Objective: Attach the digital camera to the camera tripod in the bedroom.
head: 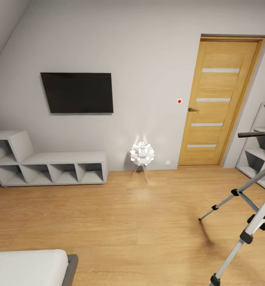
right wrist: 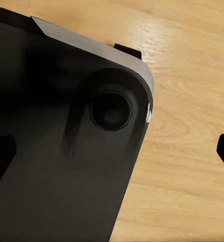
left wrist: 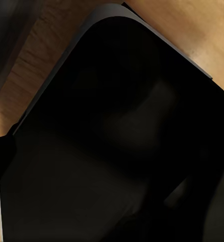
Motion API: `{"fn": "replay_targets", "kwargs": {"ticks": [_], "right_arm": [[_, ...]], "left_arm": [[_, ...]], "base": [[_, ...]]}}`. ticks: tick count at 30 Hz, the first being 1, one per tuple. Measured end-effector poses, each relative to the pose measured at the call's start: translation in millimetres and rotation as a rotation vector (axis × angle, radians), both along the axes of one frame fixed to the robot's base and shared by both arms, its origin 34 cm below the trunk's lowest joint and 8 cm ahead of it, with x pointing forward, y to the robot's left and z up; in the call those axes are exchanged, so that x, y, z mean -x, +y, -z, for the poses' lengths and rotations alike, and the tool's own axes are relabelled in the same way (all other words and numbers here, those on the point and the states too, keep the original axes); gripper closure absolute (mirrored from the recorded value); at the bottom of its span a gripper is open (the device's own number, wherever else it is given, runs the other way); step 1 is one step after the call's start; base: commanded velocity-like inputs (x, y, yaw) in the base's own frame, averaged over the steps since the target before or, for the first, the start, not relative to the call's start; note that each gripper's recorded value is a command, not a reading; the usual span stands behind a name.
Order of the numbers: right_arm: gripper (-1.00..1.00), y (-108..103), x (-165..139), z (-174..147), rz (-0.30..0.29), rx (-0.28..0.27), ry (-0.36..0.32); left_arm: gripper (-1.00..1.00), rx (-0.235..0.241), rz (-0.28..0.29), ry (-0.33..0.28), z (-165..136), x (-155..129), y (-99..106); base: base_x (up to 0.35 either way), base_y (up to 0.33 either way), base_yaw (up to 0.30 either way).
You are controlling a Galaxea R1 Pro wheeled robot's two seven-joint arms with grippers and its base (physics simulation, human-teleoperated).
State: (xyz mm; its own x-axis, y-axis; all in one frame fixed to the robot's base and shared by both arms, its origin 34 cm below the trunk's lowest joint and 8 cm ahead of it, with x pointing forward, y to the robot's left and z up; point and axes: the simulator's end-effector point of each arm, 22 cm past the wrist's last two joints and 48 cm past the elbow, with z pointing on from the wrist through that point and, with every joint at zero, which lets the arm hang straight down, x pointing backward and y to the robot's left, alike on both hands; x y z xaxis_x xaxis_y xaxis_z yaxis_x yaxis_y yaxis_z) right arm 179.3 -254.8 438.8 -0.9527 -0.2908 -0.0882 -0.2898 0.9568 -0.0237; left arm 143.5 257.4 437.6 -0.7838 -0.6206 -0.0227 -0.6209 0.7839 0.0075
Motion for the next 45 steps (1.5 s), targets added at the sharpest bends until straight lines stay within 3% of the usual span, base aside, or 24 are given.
{"fn": "replay_targets", "kwargs": {"ticks": [10,45], "right_arm": [[-1.0,-0.9,-0.1,-0.1,-0.003,0.001,-0.002],[-1.0,-0.6,-0.2,-0.2,-0.01,-0.003,-0.002]], "left_arm": [[-1.0,0.0,0.0,0.001,-0.1,0.5,0.3],[-1.0,-0.002,0.0,0.001,-0.1,0.6,0.4]], "base": [[0.161,0.0,-0.009],[0.319,0.0,0.0]]}}
